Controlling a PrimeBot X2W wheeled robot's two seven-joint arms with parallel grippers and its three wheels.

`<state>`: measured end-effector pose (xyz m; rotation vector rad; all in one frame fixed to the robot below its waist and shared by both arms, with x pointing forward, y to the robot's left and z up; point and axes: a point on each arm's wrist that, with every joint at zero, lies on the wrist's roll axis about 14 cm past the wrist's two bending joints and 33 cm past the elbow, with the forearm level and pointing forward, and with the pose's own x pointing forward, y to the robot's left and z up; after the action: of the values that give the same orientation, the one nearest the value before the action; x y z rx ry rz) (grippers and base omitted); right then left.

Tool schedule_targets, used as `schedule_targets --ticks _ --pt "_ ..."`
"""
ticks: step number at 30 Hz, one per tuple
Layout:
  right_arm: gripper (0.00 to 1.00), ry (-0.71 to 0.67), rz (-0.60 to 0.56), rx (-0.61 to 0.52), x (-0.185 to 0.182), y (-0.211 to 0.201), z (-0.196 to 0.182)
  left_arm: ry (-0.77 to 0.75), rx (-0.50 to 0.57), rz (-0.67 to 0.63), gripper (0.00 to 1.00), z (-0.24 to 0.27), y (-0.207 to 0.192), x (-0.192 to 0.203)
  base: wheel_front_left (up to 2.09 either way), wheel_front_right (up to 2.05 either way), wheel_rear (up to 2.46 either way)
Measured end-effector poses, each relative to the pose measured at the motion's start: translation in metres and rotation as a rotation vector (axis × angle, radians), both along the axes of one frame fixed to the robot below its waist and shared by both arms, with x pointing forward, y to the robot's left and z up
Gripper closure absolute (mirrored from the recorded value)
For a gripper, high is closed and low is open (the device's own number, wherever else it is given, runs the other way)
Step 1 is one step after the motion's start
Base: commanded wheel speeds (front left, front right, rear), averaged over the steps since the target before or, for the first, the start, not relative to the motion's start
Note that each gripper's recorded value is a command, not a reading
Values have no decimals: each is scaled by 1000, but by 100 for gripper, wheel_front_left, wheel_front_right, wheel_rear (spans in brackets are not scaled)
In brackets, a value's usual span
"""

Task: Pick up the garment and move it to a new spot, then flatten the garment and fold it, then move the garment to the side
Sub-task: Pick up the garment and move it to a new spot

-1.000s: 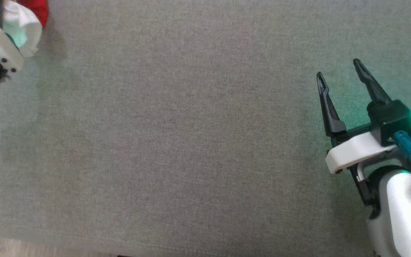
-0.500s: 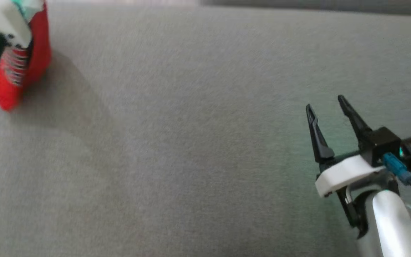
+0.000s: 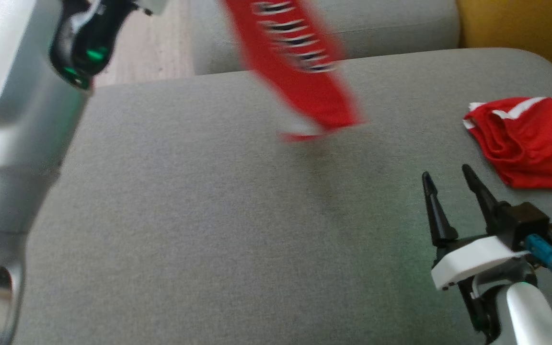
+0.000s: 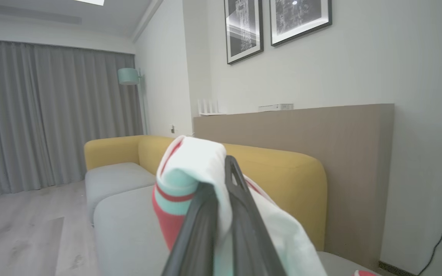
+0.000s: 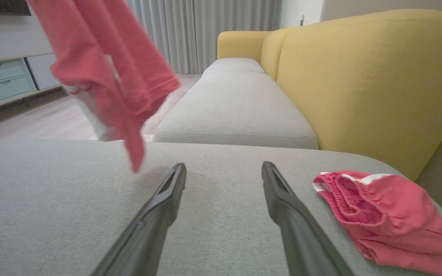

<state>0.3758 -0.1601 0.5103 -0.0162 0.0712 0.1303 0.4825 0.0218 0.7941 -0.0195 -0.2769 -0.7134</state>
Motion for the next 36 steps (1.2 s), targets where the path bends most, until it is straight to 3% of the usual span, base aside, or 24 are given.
schedule_targets --ticks 3,5,12,15,18,23,24,25,26,36 --pt "0 -2 -30 10 -1 -10 -1 36 -38 -48 100 -10 -15 -5 0 0 0" --pt "0 15 -36 10 1 -12 -7 123 -53 -37 100 -45 -13 4 0 0 0" --pt "0 71 -38 19 9 -12 -28 614 -106 118 100 -256 25 3 0 0 0" --pt "0 87 -44 19 11 -14 -35 762 -117 204 100 -320 46 -9 0 0 0" --pt "0 99 -52 17 15 -16 -40 834 -113 267 100 -357 62 -16 0 0 0" --pt "0 108 -60 15 19 -19 -44 861 -152 333 100 -372 79 -13 0 0 0" --pt "0 109 -59 16 19 -19 -45 860 -154 340 69 -374 81 -13 0 0 0" --pt "0 111 -57 16 19 -18 -46 857 -157 341 7 -374 82 -13 0 0 0" --pt "0 113 -55 17 20 -18 -47 850 -161 348 0 -374 84 -13 0 0 0" --pt "0 74 -26 15 18 -8 -33 708 -221 369 0 -342 95 -23 0 0 0"
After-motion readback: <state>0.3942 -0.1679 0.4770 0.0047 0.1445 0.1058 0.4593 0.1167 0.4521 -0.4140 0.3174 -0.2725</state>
